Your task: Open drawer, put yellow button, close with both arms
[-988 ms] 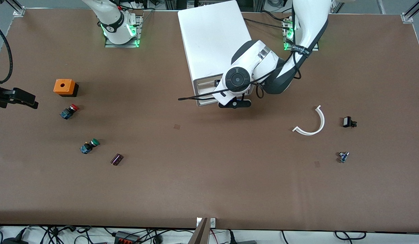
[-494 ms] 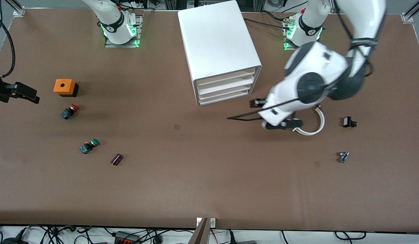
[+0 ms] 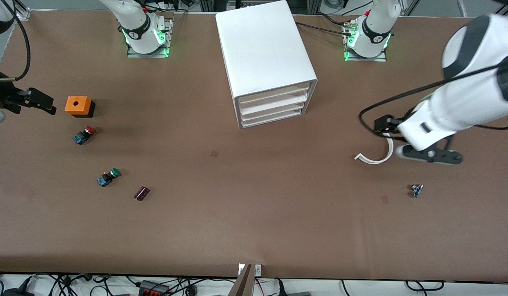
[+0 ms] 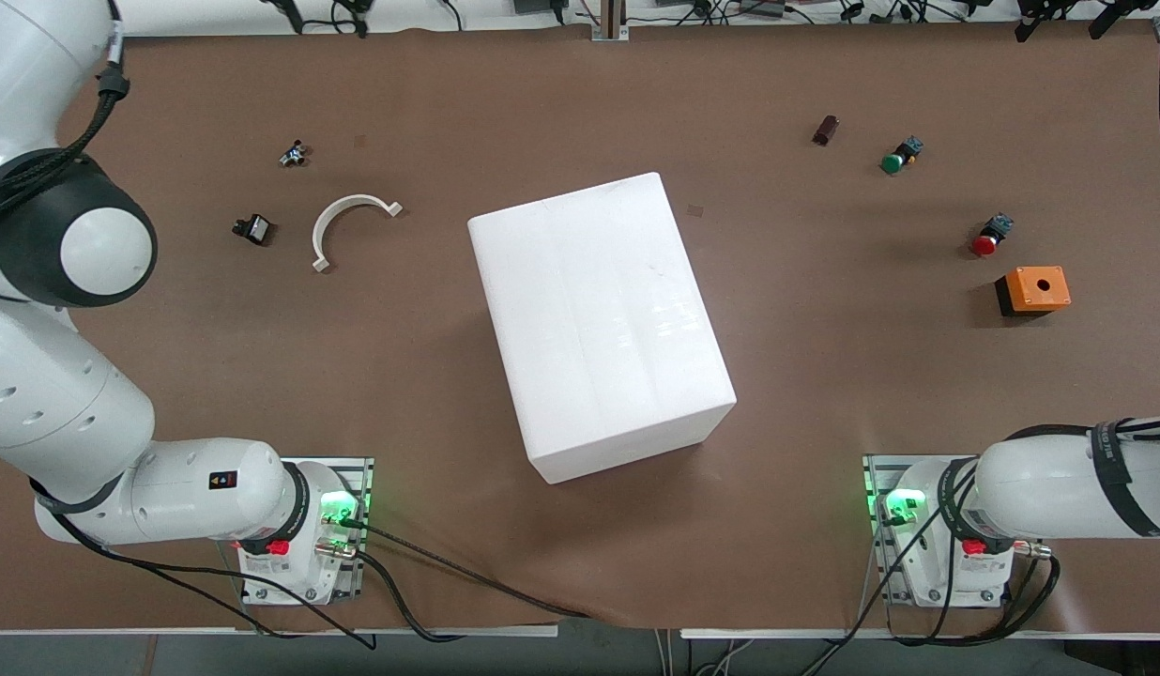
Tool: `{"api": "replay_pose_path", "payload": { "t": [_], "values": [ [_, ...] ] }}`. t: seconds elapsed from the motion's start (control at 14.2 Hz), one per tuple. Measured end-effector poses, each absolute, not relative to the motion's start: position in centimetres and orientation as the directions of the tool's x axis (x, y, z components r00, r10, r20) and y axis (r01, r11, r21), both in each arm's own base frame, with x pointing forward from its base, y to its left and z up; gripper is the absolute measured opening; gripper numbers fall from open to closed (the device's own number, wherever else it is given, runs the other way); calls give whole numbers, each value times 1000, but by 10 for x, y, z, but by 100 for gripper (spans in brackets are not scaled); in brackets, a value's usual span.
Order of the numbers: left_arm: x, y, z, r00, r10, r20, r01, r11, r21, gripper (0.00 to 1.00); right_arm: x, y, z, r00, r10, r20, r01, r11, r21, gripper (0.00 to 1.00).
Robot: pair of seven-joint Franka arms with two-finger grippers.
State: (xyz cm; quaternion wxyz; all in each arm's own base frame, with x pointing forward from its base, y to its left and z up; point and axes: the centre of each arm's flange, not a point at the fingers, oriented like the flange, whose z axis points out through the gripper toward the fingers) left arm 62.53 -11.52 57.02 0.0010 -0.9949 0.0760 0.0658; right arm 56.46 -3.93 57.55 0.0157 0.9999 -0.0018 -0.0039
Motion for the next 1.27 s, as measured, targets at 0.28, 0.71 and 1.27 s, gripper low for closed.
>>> {"api": "replay_pose_path", "payload": {
  "t": [0.28, 0.71, 1.27],
  "values": [
    [589, -75, 588, 986, -142, -91, -144, -989, -13, 100, 563, -32, 579, 1000, 9, -1, 9, -999, 31, 100],
    [551, -38, 581, 996, -92, -20, -92, -996, -11, 100, 562, -32, 579, 1000, 9, -9, 9, -999, 31, 100],
    [549, -45, 579, 994, -103, -31, -104, -995, -11, 100, 562, -33, 584, 1000, -3, -6, -3, -1000, 31, 100]
  ]
}}
